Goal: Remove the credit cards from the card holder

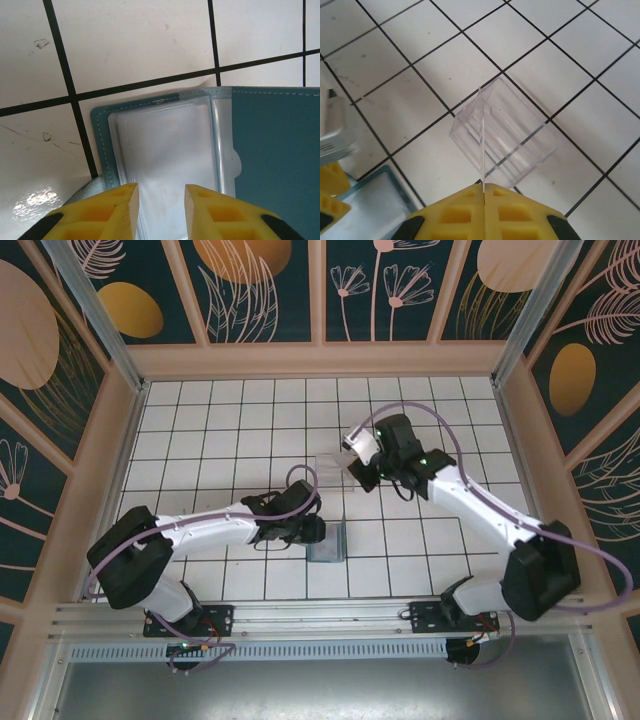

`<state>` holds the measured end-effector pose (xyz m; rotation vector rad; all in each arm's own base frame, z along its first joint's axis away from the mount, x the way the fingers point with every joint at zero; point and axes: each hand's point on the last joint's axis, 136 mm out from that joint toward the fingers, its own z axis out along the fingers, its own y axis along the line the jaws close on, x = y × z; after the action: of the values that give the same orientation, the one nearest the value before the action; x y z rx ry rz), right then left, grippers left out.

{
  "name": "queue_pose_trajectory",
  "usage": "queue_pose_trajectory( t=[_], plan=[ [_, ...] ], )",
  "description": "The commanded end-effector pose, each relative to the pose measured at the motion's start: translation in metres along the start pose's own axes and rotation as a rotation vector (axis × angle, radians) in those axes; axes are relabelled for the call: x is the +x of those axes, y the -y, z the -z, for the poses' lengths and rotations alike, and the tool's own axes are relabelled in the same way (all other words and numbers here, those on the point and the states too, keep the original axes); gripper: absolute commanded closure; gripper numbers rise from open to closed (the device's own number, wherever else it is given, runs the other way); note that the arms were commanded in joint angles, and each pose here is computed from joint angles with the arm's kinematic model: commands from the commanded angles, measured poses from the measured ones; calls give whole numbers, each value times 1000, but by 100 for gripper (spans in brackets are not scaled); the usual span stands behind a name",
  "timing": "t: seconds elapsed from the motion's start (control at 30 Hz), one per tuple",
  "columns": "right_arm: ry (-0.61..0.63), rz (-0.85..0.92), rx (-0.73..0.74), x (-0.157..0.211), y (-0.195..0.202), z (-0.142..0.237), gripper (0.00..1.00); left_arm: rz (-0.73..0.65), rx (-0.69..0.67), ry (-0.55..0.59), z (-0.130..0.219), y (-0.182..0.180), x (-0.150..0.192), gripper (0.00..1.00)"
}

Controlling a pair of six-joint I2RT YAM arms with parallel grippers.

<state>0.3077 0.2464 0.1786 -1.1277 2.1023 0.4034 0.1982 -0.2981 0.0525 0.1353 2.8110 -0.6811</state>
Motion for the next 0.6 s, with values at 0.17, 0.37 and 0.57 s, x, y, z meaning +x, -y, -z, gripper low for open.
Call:
queue_pose_trajectory(
  t=[0.17,0.37,0.57],
  plan=[
    [-187,312,-144,6,6,-31,100,9,41,-16,4,2,9,69],
    [-220,447,-204,-2,9,-39,100,9,42,-23,3,2,9,69],
    [-267,494,-194,-5,33,-47,100,9,50,-33,1,6,9,69]
  ],
)
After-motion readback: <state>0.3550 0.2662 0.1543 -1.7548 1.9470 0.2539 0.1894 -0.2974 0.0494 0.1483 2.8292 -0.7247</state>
